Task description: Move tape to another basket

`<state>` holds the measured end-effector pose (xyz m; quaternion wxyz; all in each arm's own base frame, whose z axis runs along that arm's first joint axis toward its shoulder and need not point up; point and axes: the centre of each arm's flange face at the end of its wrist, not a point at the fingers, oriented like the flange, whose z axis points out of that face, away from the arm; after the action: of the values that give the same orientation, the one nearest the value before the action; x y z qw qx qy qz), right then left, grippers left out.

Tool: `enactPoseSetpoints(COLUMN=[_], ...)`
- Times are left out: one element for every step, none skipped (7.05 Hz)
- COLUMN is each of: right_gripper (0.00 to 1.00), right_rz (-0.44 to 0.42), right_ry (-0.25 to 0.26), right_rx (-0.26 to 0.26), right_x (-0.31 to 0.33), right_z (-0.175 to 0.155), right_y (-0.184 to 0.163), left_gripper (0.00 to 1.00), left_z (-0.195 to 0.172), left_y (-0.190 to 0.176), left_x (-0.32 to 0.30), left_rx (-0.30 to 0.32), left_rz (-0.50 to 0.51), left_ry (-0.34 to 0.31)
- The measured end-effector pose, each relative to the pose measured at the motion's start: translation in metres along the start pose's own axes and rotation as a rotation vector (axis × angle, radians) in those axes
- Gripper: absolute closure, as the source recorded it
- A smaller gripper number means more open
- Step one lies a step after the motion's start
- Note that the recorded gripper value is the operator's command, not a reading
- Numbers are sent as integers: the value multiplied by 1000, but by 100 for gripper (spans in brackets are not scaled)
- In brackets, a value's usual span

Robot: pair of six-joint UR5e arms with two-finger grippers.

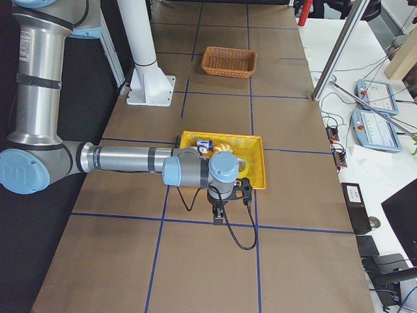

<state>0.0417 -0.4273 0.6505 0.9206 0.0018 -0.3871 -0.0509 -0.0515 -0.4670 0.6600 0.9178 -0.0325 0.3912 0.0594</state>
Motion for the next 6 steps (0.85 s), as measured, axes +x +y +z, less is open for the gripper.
enactPoseSetpoints(right_gripper=[0,0,0,0,0,0], right_rz=[0,-1,-6,-13,-20,-32], right_ry=[0,1,2,2,3,5], right_rx=[0,0,4,9,10,16], right_x=[0,0,-2,-4,-4,-5], right_z=[0,0,-2,-4,-4,-5], right_y=[0,0,-2,-4,-5,-6], left_gripper=[0,0,0,0,0,0], left_z=[0,0,-1,-2,-3,-5], left_y=[0,0,-1,-2,-2,-2], left_x=[0,1,1,2,3,5], left_rx=[0,2,3,6,9,17], left_rz=[-8,-12,-31,-60,-72,-65], left_ry=[1,1,2,2,2,4])
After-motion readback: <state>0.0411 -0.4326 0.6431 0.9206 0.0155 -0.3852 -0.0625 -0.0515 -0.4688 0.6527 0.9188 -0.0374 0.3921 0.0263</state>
